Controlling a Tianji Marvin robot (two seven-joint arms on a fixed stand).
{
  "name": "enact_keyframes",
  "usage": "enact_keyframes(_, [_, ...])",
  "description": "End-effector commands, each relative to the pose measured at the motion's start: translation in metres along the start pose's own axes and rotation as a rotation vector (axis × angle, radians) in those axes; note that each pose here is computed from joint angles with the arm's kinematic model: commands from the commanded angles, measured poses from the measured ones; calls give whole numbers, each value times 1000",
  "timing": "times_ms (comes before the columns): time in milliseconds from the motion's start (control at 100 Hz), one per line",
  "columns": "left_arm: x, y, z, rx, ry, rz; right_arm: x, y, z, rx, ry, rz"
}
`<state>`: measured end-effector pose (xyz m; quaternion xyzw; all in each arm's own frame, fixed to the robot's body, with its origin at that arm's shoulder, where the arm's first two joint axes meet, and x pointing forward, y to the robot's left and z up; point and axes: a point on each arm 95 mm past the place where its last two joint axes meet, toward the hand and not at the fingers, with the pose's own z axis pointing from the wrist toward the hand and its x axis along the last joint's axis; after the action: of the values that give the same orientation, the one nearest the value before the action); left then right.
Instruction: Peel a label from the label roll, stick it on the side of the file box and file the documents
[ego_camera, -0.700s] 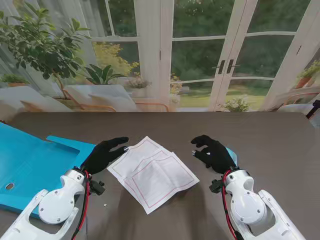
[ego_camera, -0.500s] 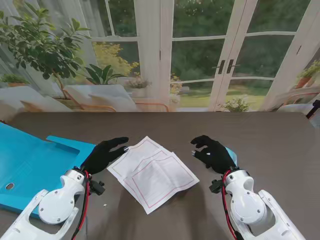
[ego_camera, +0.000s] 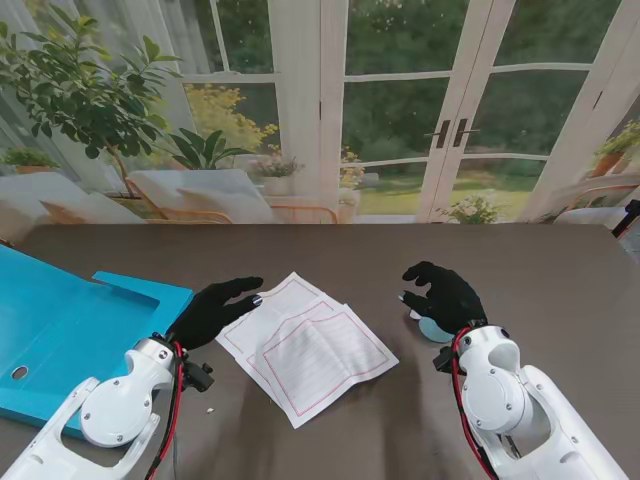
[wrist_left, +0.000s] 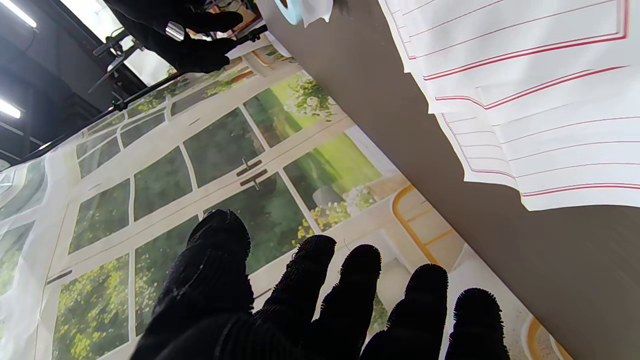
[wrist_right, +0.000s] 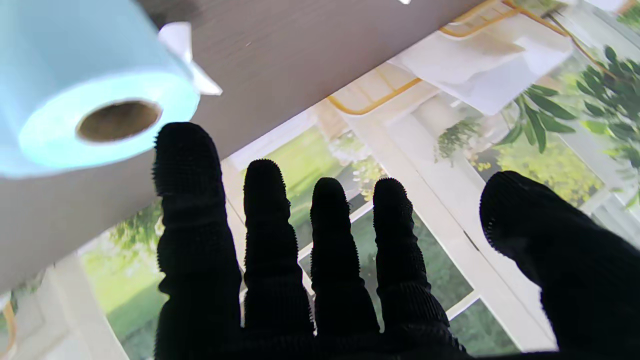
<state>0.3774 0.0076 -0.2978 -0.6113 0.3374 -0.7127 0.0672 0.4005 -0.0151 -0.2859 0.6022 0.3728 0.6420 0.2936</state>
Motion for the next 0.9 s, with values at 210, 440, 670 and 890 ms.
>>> enact_keyframes(210, [2, 4, 1, -26, 0, -13, -17, 34, 33, 70, -33, -282])
enact_keyframes(440, [4, 6, 2, -32, -3, -12, -44, 51, 52, 181, -80, -436])
enact_keyframes(670, [4, 7, 3, -40, -6, -19, -67, 51, 66, 277, -107, -521])
enact_keyframes(890, [3, 9, 4, -54, -15, -25, -78, 38, 78, 334, -123, -547])
